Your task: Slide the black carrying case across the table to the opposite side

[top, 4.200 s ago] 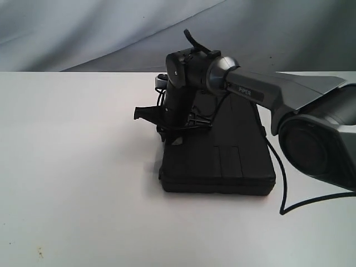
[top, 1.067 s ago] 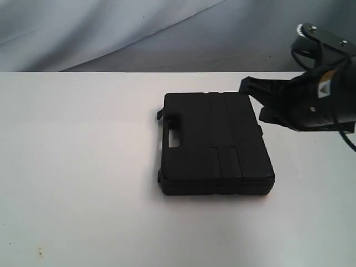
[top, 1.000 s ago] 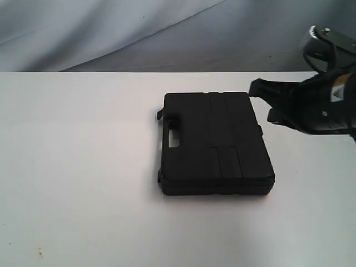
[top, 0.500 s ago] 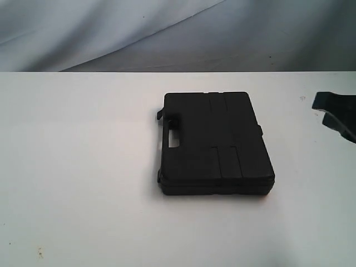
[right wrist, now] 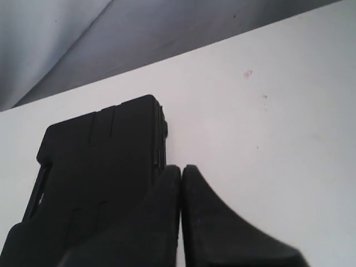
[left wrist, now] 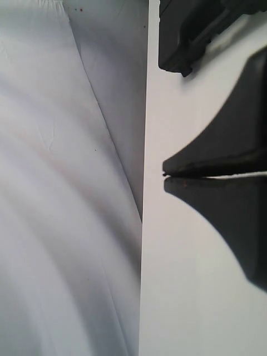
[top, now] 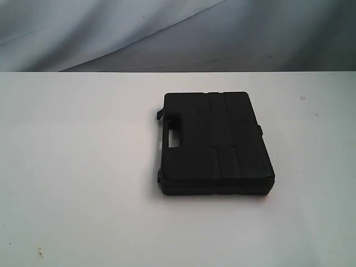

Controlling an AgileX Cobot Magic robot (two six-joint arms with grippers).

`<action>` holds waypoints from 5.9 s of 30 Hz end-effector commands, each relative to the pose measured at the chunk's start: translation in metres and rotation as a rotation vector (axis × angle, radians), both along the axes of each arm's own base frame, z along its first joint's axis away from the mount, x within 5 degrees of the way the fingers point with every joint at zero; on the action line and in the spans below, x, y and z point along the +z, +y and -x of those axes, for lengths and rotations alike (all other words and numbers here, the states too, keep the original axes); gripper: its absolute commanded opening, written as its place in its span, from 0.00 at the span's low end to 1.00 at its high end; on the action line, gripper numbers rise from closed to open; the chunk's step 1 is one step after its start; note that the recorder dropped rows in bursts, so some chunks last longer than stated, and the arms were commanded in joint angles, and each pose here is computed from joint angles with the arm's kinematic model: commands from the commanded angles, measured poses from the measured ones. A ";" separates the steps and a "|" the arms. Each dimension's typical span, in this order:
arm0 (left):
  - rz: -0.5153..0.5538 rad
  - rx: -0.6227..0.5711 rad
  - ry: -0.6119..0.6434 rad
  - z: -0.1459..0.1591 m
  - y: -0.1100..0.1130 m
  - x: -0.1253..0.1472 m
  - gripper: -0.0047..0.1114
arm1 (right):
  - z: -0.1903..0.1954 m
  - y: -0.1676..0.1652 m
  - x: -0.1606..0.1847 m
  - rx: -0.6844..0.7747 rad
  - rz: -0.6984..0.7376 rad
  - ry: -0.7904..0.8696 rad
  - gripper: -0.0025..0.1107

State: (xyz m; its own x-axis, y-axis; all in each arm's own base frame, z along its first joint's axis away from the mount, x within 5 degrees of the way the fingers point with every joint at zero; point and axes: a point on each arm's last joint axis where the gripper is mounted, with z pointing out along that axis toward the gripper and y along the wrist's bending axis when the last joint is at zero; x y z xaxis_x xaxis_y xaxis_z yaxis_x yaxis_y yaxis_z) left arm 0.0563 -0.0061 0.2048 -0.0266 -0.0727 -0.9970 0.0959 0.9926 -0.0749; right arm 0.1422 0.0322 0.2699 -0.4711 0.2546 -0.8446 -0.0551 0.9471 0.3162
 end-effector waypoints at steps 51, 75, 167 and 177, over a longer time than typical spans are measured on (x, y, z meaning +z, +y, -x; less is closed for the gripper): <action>0.002 0.002 -0.002 0.000 0.000 -0.001 0.04 | 0.086 -0.024 -0.068 0.010 0.278 -0.464 0.02; 0.002 0.002 -0.002 0.000 0.000 -0.001 0.04 | 0.086 -0.024 -0.068 0.011 0.279 -0.464 0.02; 0.089 -0.111 0.367 -0.095 -0.025 0.110 0.04 | 0.086 -0.024 -0.068 0.011 0.279 -0.464 0.02; 0.073 -0.238 0.491 -0.144 -0.071 0.116 0.04 | 0.086 -0.024 -0.068 0.011 0.279 -0.464 0.02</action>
